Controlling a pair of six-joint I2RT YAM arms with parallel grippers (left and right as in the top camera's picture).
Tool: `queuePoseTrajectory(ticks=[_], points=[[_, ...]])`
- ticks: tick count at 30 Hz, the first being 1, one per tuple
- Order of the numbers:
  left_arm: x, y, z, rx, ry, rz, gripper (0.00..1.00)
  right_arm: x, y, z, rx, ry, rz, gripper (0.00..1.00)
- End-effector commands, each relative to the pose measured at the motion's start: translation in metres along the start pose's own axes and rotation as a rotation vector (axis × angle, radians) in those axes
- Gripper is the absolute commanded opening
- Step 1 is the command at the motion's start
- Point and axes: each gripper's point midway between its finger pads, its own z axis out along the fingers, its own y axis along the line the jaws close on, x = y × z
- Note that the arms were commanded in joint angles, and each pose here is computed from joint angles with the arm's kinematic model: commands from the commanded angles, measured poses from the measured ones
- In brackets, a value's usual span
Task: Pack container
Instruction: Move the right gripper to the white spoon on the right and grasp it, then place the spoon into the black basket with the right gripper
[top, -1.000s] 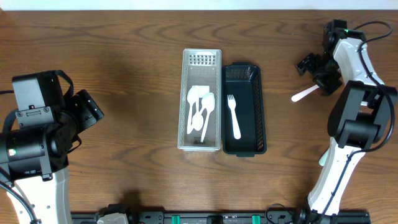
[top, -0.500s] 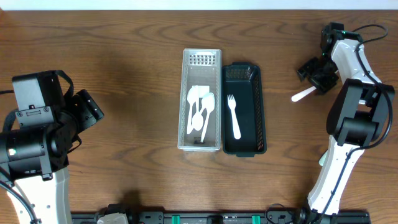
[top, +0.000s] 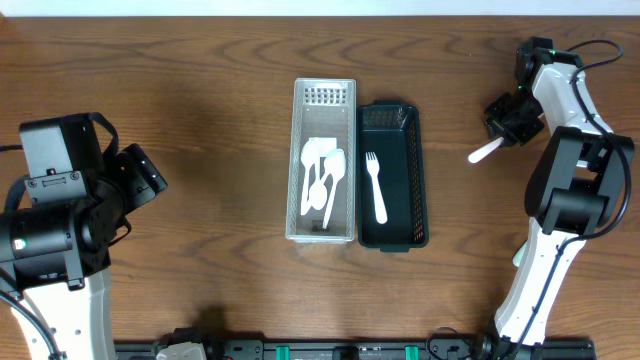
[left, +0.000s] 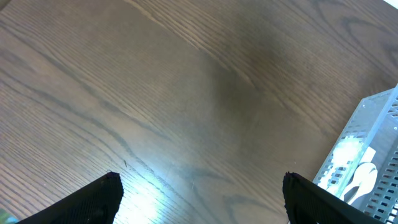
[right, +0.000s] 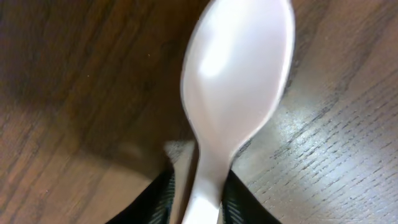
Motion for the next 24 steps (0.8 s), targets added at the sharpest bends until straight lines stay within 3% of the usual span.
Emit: queuePoseTrajectory(ticks=[1, 8, 11, 16, 21, 24], points=[[0.002, 0.000, 0.002, 0.000, 0.012, 0.006, 0.85, 0.001, -0.009, 0.022, 0.056, 0.022, 0.004, 0.23], [0.002, 0.000, 0.002, 0.000, 0.012, 0.006, 0.85, 0.000, -0.008, 0.022, 0.052, 0.018, -0.006, 0.15], [0.002, 0.000, 0.002, 0.000, 0.012, 0.007, 0.85, -0.001, -0.009, 0.022, 0.059, 0.013, -0.032, 0.01], [0.002, 0.000, 0.002, 0.000, 0.012, 0.007, 0.85, 0.002, -0.012, 0.013, 0.081, 0.000, -0.057, 0.01], [0.002, 0.000, 0.002, -0.001, 0.012, 0.007, 0.85, 0.010, 0.007, -0.036, 0.021, -0.074, -0.175, 0.01], [0.002, 0.000, 0.002, -0.001, 0.012, 0.007, 0.85, 0.024, 0.026, -0.095, -0.069, -0.166, -0.268, 0.01]])
